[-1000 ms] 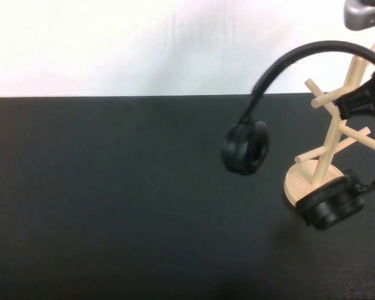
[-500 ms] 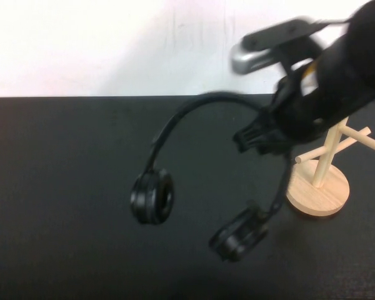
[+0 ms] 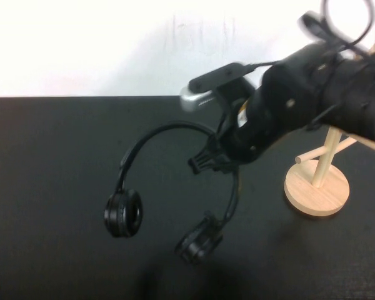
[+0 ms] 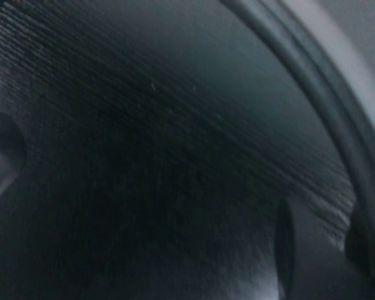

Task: Take out the headphones from the headphone stand
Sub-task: Place the headphones on the table

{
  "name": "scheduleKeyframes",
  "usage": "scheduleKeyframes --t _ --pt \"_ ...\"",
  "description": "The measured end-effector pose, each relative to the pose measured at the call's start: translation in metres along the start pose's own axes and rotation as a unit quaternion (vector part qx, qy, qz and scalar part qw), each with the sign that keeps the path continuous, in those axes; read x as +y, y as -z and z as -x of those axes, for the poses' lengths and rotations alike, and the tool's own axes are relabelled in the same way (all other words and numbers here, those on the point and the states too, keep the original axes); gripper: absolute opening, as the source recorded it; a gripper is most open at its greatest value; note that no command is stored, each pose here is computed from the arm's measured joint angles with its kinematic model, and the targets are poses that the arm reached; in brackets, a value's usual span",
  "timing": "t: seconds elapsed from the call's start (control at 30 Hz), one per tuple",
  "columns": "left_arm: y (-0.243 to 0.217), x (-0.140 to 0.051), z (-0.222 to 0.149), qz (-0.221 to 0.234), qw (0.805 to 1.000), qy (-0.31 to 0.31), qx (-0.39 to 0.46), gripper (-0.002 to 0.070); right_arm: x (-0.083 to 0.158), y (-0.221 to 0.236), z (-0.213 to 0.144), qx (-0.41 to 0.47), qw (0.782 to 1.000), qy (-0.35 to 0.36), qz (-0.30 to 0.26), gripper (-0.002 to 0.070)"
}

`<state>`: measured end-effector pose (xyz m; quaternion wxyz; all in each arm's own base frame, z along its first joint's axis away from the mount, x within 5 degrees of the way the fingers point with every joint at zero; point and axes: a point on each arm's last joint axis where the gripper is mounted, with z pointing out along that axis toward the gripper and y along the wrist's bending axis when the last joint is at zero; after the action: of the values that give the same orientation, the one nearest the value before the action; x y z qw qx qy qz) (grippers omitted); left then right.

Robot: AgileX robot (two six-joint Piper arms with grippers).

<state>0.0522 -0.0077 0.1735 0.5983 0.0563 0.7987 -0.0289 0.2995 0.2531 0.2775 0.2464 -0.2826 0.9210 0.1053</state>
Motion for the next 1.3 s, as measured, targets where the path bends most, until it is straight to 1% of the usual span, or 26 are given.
scheduleKeyframes --t 0.13,0.27,0.37,0.57,0.87,0.97,1.03,1.13,1.23,1.3 --pt "0.000 0.000 0.000 0.000 1.000 0.000 0.000 -0.0003 -0.001 -0.027 0.002 -0.008 1.000 0.015 -0.018 0.0134" --pt "0.000 0.000 0.000 0.000 1.000 0.000 0.000 -0.0003 -0.007 -0.049 0.001 -0.008 0.998 0.025 -0.050 0.0134" --pt "0.000 0.000 0.000 0.000 1.000 0.000 0.000 -0.0003 -0.010 -0.063 0.000 -0.010 0.997 0.031 -0.063 0.0134" --pt "0.000 0.000 0.000 0.000 1.000 0.000 0.000 -0.0003 -0.013 -0.084 -0.001 -0.017 0.997 0.028 -0.063 0.0134" --pt "0.000 0.000 0.000 0.000 1.000 0.000 0.000 -0.0003 -0.023 -0.099 -0.004 -0.013 0.997 0.021 -0.071 0.0142" --pt "0.000 0.000 0.000 0.000 1.000 0.000 0.000 -0.0003 -0.023 -0.103 -0.004 -0.011 0.997 0.021 -0.071 0.0146" --pt "0.000 0.000 0.000 0.000 1.000 0.000 0.000 -0.0003 -0.023 -0.104 -0.005 -0.011 0.997 0.023 -0.072 0.0168" --pt "0.000 0.000 0.000 0.000 1.000 0.000 0.000 -0.0003 -0.023 -0.106 -0.005 -0.009 0.997 0.023 -0.072 0.0242" --pt "0.000 0.000 0.000 0.000 1.000 0.000 0.000 -0.0003 -0.024 -0.106 -0.005 -0.009 0.997 0.028 -0.075 0.0330" --pt "0.000 0.000 0.000 0.000 1.000 0.000 0.000 -0.0003 -0.025 -0.106 -0.005 -0.011 0.996 0.029 -0.079 0.0357"
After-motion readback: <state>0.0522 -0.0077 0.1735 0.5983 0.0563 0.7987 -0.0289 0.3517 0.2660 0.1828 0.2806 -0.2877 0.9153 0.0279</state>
